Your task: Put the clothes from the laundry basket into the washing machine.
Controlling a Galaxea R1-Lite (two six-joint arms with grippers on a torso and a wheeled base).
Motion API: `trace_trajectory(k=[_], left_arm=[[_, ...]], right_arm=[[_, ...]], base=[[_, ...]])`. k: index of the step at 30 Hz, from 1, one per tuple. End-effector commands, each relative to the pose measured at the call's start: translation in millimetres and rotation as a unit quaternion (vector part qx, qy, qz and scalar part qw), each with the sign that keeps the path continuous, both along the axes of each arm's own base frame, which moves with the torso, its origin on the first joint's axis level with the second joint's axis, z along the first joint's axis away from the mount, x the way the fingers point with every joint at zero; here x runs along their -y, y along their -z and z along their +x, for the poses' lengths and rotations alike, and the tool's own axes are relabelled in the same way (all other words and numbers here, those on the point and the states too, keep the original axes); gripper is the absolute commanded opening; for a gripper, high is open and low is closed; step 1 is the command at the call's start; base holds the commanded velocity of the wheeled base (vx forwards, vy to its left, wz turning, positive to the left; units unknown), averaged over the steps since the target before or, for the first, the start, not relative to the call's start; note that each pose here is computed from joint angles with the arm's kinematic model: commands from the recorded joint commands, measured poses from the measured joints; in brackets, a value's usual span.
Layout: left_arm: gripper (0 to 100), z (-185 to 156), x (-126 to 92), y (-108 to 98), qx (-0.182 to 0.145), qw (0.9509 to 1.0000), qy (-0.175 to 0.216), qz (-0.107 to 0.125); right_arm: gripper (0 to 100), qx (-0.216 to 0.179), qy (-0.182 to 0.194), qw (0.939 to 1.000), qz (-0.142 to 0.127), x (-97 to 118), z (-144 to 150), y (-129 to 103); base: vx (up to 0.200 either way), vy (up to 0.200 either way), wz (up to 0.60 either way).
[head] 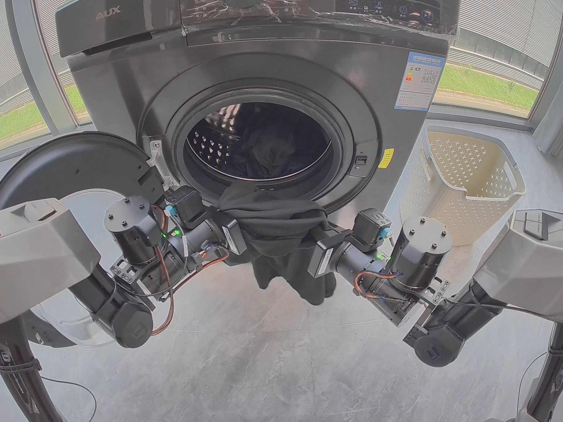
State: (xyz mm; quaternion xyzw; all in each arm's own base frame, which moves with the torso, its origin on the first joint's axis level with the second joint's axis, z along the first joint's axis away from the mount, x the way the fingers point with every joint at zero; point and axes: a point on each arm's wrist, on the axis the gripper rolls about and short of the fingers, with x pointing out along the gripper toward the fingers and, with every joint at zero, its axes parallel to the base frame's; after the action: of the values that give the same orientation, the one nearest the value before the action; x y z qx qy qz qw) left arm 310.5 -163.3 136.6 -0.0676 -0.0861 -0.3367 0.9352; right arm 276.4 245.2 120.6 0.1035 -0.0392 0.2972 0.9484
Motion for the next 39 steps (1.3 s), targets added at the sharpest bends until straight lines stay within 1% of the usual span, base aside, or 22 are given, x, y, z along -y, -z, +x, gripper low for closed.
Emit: trace_trajectory(k=[1,2,3,5,6,7,9,11,12,13,14,16,17,18,20,22,25,27,28,31,34,39], left_arm=[[0,-9.7,-4.3,-11.1,0.010,0.9999,0.001,-0.005],[0,-9.7,-4.3,-11.1,0.010,0.9999,0.001,-0.005],[0,-12.7,-5.9,-13.5,0.011,0.9999,-0.001,-0.006],[0,-15.8,-8.0,-14.3,0.009,0.9999,-0.011,-0.007],[0,-16.1,-8.3,-14.4,0.009,0.9999,-0.013,-0.007],[0,-21.2,-11.2,-15.4,0.006,0.9998,-0.018,-0.007],[0,-31.5,-16.3,-12.7,-0.005,0.9998,-0.017,0.000],[0,-44.4,-20.7,-11.1,-0.015,0.9998,-0.011,0.006],[0,-44.4,-20.7,-11.1,-0.015,0.9998,-0.011,0.006],[0,-57.4,-21.5,-10.9,-0.023,0.9997,-0.002,0.009],[0,-62.1,-23.0,-10.0,-0.027,0.9996,0.000,0.011],[0,-69.2,-26.3,-7.9,-0.030,0.9993,0.000,0.020],[0,-69.2,-26.3,-7.9,-0.030,0.9993,0.000,0.020],[0,-73.8,-26.9,-5.7,-0.034,0.9991,0.003,0.027],[0,-80.1,-28.1,-8.2,-0.031,0.9992,0.006,0.026],[0,-85.0,-32.3,-5.2,-0.040,0.9988,0.004,0.030],[0,-86.2,-35.7,-3.7,-0.044,0.9985,-0.001,0.032],[0,-87.4,-36.4,-4.0,-0.044,0.9985,-0.001,0.031],[0,-88.2,-37.3,-3.0,-0.047,0.9984,-0.003,0.033],[0,-89.9,-38.2,-0.7,-0.051,0.9980,-0.001,0.036],[0,-92.1,-38.9,2.6,-0.059,0.9975,0.000,0.040],[0,-88.9,-41.1,2.6,-0.059,0.9975,-0.006,0.039]], right_arm=[[100,0.000,-0.009,1.0000,-0.002,-3.3,-5.3,0.1],[100,0.000,-0.009,1.0000,-0.002,-3.3,-5.3,0.1],[100,-0.007,-0.016,0.9997,-0.014,2.8,-15.3,0.1],[100,-0.026,-0.025,0.9986,-0.039,9.3,-27.8,8.5],[100,-0.030,-0.027,0.9981,-0.046,11.3,-30.8,10.2],[100,-0.047,-0.049,0.9939,-0.087,22.9,-52.0,22.1],[100,-0.058,-0.079,0.9896,-0.106,29.4,-73.3,26.5],[100,-0.072,-0.093,0.9861,-0.118,34.9,-88.0,30.5],[100,-0.072,-0.093,0.9861,-0.118,34.9,-88.0,30.5],[100,-0.081,-0.095,0.9851,-0.118,43.1,-96.4,31.2],[100,-0.082,-0.094,0.9851,-0.118,47.1,-97.9,30.8],[100,-0.090,-0.080,0.9848,-0.126,56.6,-96.1,34.0],[100,-0.090,-0.080,0.9848,-0.126,56.6,-96.1,34.0],[100,-0.096,-0.069,0.9842,-0.131,65.0,-97.1,35.8],[100,-0.099,-0.051,0.9852,-0.130,73.2,-92.6,35.3],[100,-0.103,-0.027,0.9858,-0.130,84.5,-84.7,35.8],[100,-0.107,-0.008,0.9857,-0.130,95.7,-77.8,37.0],[100,-0.106,-0.008,0.9860,-0.129,97.2,-76.4,36.9],[100,-0.100,-0.015,0.9870,-0.125,97.3,-75.3,35.9],[100,-0.092,-0.015,0.9887,-0.118,96.5,-74.2,34.3],[100,-0.092,-0.016,0.9885,-0.118,96.1,-74.3,34.6],[100,-0.092,-0.016,0.9888,-0.116,95.7,-73.8,34.2]], base=[[0.000,0.000,0.00],[0.000,0.000,0.00],[0.000,0.000,0.00],[0.000,0.000,0.00],[0.000,0.000,0.00],[0.000,0.000,0.00],[0.000,0.000,0.00],[0.000,0.000,0.00],[0.000,0.000,0.00],[0.000,0.000,0.00],[0.000,0.000,0.00],[0.000,0.000,0.00],[0.000,0.000,0.00],[0.000,0.000,0.00],[0.000,0.000,0.00],[0.000,0.000,0.00],[0.000,0.000,0.00],[0.000,0.000,0.00],[0.000,0.000,0.00],[0.000,0.000,0.00],[0.000,0.000,0.00],[0.000,0.000,0.00]])
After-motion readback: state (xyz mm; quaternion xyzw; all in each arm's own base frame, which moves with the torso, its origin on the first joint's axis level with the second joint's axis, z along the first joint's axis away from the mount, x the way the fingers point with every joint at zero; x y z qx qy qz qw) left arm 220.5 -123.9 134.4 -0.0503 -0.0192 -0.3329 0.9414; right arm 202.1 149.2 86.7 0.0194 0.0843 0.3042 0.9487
